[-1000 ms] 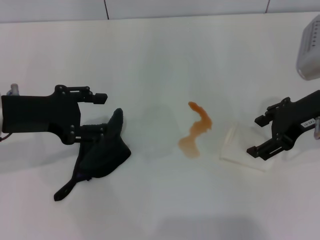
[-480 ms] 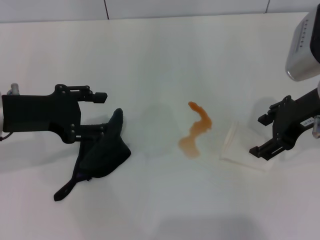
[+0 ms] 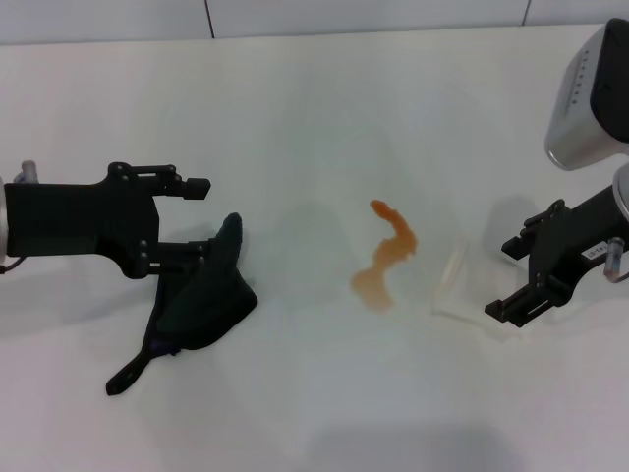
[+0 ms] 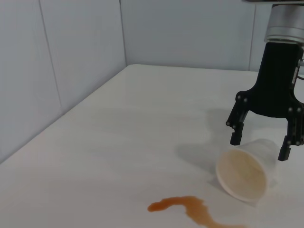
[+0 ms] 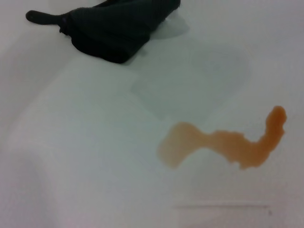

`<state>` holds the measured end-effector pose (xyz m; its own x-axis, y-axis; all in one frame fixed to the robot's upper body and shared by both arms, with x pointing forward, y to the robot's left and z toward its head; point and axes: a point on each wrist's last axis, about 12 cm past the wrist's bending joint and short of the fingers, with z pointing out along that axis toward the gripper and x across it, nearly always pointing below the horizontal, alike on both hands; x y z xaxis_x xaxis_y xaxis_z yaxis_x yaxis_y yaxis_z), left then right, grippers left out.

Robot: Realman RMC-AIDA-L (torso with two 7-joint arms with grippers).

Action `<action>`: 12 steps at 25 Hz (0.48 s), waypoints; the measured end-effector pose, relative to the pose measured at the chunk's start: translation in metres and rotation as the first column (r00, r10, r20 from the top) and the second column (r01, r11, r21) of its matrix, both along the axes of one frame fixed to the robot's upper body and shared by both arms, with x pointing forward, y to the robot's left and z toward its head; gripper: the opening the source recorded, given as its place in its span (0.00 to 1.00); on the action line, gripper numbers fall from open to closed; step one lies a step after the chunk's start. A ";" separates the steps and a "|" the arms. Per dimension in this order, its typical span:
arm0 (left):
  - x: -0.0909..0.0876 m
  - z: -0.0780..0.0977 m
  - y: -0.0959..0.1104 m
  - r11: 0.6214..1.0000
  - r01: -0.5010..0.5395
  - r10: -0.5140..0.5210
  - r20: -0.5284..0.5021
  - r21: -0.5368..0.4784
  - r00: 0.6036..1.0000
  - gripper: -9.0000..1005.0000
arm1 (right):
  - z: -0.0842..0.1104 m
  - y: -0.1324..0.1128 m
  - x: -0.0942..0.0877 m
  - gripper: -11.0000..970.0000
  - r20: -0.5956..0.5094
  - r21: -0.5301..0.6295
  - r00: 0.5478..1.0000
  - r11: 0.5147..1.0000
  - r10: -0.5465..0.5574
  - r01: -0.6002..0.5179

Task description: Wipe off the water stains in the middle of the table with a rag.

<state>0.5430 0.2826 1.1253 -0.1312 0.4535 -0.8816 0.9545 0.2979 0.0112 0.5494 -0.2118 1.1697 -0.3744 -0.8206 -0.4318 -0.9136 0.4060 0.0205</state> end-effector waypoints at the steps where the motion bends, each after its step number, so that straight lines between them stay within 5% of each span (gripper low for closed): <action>1: 0.000 0.000 0.000 1.000 -0.001 0.001 0.001 0.001 1.000 0.73 | 0.000 0.001 0.000 0.87 -0.001 -0.005 1.000 1.000 -0.003 0.003; 12: 0.000 0.000 0.000 1.000 -0.005 0.005 0.001 0.001 1.000 0.73 | -0.002 0.006 0.002 0.87 0.008 -0.033 1.000 0.999 -0.017 0.017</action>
<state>0.5435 0.2828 1.1249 -0.1327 0.4536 -0.8813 0.9530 0.3027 0.0123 0.5515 -0.2054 1.1681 -0.3851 -0.8281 -0.4073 -0.9068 0.4217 0.0001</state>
